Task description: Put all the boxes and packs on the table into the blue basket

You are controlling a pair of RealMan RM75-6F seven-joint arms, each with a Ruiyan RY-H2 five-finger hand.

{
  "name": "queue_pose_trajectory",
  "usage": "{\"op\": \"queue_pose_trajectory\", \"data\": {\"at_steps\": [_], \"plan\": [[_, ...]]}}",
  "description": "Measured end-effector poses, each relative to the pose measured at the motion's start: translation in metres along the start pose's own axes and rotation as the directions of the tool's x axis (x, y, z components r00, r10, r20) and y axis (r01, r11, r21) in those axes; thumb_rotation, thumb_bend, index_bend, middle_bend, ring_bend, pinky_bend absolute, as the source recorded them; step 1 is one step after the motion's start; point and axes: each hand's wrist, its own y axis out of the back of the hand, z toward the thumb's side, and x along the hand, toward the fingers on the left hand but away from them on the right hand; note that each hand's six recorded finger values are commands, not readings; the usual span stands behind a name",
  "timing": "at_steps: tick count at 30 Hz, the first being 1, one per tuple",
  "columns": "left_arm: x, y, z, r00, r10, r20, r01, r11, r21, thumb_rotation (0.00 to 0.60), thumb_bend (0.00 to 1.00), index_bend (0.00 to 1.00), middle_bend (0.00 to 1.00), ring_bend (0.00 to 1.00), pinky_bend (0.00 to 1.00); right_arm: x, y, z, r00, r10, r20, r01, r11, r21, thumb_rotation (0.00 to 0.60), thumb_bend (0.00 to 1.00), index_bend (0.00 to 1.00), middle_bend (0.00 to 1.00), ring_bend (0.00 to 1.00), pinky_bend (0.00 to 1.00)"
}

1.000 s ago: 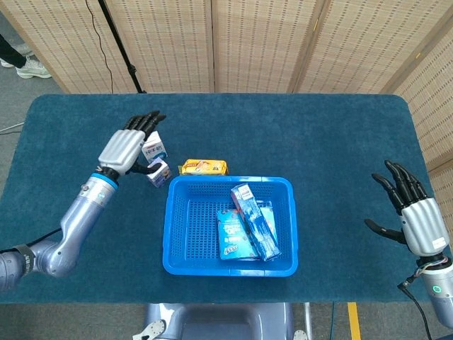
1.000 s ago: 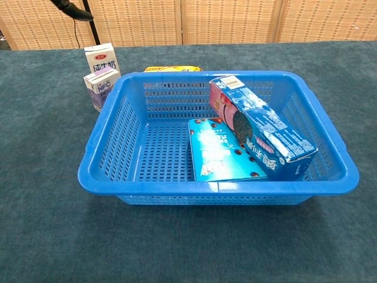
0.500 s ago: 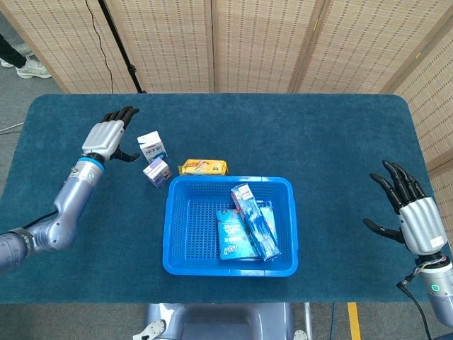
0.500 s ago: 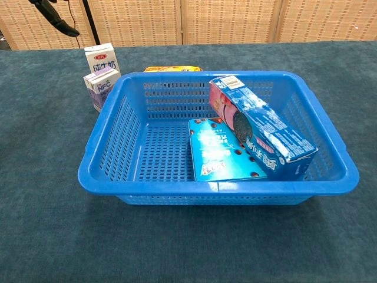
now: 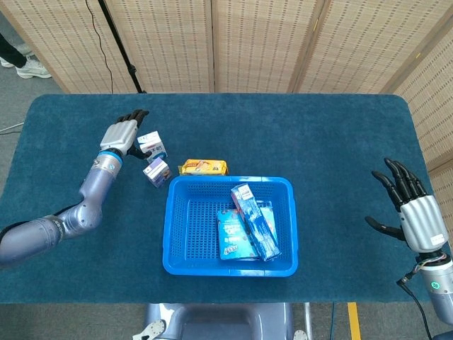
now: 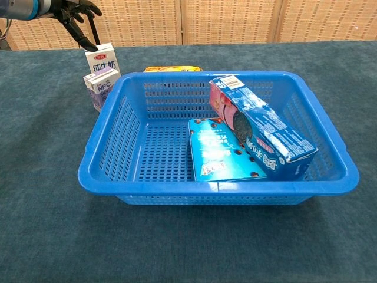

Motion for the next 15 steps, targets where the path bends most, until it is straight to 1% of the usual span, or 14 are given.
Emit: {"op": "queue_pose_trajectory", "data": {"at_steps": [3, 5, 8, 10, 13, 15], "plan": [[0.006, -0.005, 0.002, 1.0, -0.009, -0.015, 0.009, 1.0, -0.004, 0.6, 0.23, 0.0, 0.0, 0.0, 0.0, 0.0, 0.001, -0.001, 1.0, -0.006, 0.003, 0.006, 0.999, 0.035, 0.6, 0.0, 0.12, 0.0, 0.0, 0.13], [0.011, -0.01, 0.004, 1.0, -0.021, -0.016, 0.021, 1.0, 0.002, 0.6, 0.23, 0.0, 0.0, 0.0, 0.0, 0.0, 0.0, -0.002, 1.0, -0.004, 0.007, 0.004, 0.998, 0.065, 0.6, 0.0, 0.12, 0.0, 0.0, 0.09], [0.016, -0.016, 0.007, 0.999, -0.035, -0.02, 0.036, 0.999, 0.006, 0.6, 0.23, 0.0, 0.0, 0.0, 0.0, 0.001, -0.004, -0.003, 1.0, 0.022, 0.023, -0.024, 0.992, 0.121, 0.6, 0.0, 0.11, 0.0, 0.0, 0.02], [0.02, -0.02, 0.009, 0.999, -0.039, -0.023, 0.039, 0.999, 0.01, 0.6, 0.24, 0.0, 0.0, 0.0, 0.01, 0.002, -0.009, -0.005, 0.998, 0.056, 0.041, -0.061, 0.987, 0.149, 0.6, 0.0, 0.07, 0.0, 0.0, 0.0], [0.023, -0.025, 0.012, 0.999, -0.044, -0.025, 0.044, 0.999, -0.004, 0.6, 0.26, 0.0, 0.0, 0.0, 0.08, 0.003, -0.016, -0.006, 0.992, 0.113, 0.063, -0.123, 0.976, 0.18, 0.6, 0.0, 0.01, 0.0, 0.0, 0.0], [0.025, -0.027, 0.013, 0.999, -0.044, -0.024, 0.044, 0.999, -0.009, 0.6, 0.29, 0.0, 0.0, 0.0, 0.16, 0.004, -0.02, -0.006, 0.986, 0.149, 0.073, -0.161, 0.969, 0.189, 0.6, 0.0, 0.0, 0.0, 0.0, 0.0]]}}
